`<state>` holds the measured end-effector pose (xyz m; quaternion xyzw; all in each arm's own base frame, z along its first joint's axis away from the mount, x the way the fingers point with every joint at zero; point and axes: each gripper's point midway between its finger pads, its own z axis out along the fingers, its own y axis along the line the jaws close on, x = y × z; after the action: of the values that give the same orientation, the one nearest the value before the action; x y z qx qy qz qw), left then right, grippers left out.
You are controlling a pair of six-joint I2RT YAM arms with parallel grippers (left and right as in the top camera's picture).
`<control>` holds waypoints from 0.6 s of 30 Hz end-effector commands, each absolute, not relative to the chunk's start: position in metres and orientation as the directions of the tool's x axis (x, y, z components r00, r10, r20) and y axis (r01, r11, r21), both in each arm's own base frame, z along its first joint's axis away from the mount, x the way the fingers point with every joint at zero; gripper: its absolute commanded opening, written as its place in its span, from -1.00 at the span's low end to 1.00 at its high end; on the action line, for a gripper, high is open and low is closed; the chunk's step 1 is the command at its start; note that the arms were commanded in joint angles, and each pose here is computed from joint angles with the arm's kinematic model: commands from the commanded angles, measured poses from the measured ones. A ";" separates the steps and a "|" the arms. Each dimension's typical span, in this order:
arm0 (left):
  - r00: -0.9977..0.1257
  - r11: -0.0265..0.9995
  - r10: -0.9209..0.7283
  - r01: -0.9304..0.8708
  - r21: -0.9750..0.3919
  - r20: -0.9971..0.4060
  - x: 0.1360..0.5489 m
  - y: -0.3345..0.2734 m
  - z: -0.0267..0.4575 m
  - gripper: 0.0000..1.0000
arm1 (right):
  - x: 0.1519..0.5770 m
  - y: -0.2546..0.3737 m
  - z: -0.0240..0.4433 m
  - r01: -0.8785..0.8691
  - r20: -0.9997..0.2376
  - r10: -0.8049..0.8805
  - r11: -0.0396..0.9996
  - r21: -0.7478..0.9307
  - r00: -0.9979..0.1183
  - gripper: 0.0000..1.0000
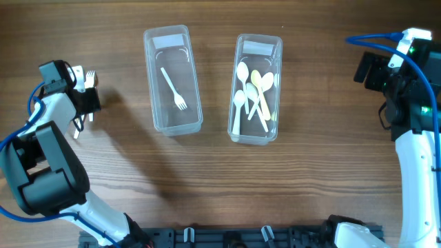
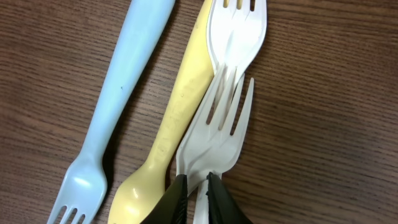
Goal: Pack container
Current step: 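Return the left gripper to the forks and grasp a white fork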
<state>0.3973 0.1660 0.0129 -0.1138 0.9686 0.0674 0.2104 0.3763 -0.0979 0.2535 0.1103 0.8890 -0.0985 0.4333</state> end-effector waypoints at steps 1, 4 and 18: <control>-0.887 0.967 -0.196 -0.246 0.069 -0.418 0.396 0.166 0.008 -0.77 | 0.378 -0.098 0.254 0.276 -0.792 0.100 0.957 -0.089 -0.602 0.99; -0.881 0.968 -0.199 -0.245 0.055 -0.428 0.399 0.165 0.010 -0.09 | 0.378 -0.098 0.254 0.276 -0.792 0.100 0.957 -0.089 -0.602 0.99; -0.860 0.993 -0.047 -0.095 0.069 -0.509 0.421 0.158 0.023 0.25 | 0.378 -0.098 0.254 0.277 -0.792 0.100 0.957 -0.089 -0.602 0.99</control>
<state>0.4166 0.1613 0.0216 -0.0757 0.9632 0.0530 0.2525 0.3763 -0.0979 0.2535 0.1103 0.8890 -0.0985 0.4333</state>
